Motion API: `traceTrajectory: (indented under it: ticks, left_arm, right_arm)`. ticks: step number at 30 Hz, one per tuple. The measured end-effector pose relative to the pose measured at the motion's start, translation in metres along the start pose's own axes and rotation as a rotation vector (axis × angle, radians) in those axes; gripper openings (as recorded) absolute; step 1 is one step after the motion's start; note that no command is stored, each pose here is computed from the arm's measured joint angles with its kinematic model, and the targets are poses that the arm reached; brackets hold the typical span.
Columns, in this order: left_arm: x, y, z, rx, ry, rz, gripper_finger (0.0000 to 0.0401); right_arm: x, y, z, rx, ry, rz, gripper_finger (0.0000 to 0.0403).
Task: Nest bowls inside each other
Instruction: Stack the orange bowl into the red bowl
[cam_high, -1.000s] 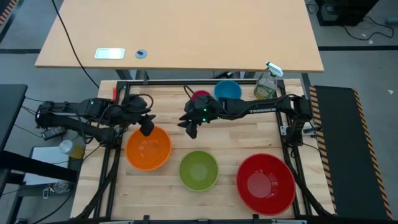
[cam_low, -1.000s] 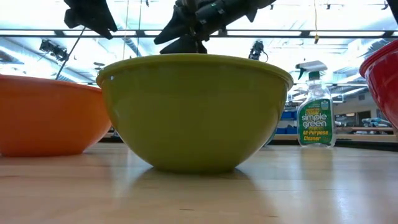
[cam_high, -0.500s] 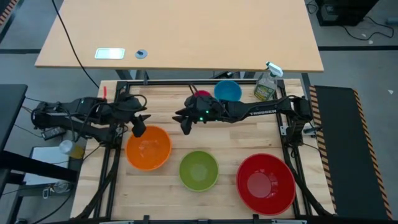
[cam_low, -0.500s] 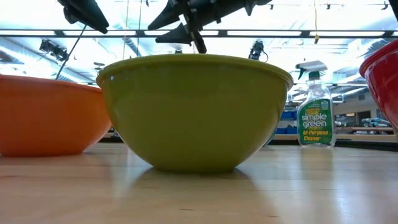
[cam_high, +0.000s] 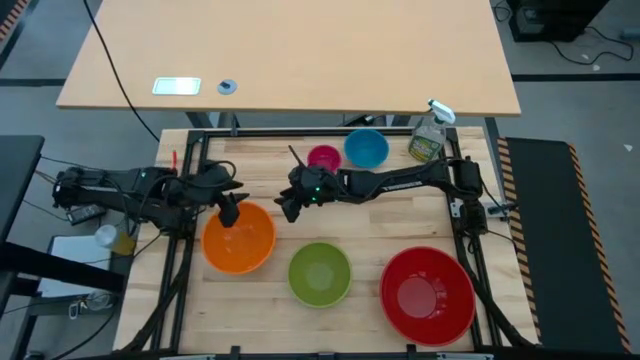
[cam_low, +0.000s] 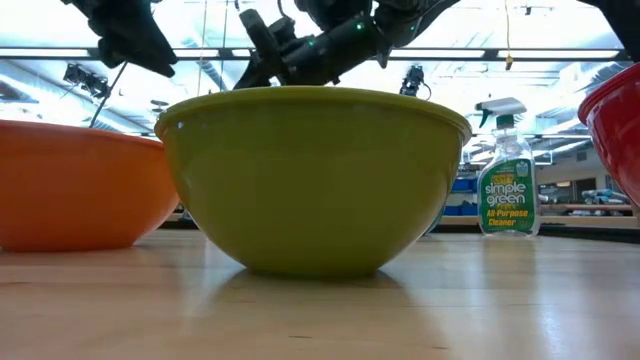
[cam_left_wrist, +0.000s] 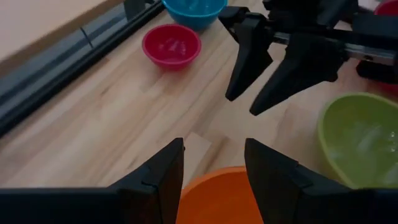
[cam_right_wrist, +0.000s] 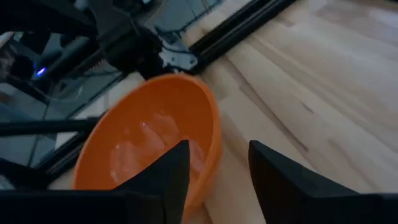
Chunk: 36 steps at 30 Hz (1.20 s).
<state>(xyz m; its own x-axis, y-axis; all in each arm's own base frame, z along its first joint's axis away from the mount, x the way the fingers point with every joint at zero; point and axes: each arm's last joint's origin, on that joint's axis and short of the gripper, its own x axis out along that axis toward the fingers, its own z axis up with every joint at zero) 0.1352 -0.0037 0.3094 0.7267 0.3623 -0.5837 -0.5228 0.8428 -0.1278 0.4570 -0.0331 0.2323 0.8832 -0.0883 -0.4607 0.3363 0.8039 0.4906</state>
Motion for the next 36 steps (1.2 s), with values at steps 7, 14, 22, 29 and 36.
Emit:
traceTrajectory:
  ticks: [7,14,22,29,36]
  left_arm:
    - [0.008,-0.003,-0.005,-0.067,-0.021,-0.017,0.0172]
    - [0.005,-0.002,-0.003,-0.113,-0.041,-0.030,0.0172]
    - [0.002,0.000,-0.004,-0.116,-0.048,-0.035,0.0172]
    - [0.001,0.001,-0.004,-0.115,-0.046,-0.034,0.0172]
    - [0.001,0.001,-0.005,-0.113,-0.032,-0.045,0.0172]
  right_arm:
    - [0.000,-0.010,0.001,-0.042,0.061,-0.008,0.0233]
    - [-0.002,0.003,0.000,-0.090,0.052,-0.010,0.0271]
    - [-0.003,0.044,-0.008,-0.219,-0.023,-0.006,0.0264]
    - [0.038,0.042,-0.028,-0.232,0.070,0.009,0.0264]
    - [0.063,0.047,-0.018,-0.300,0.125,-0.157,0.0264]
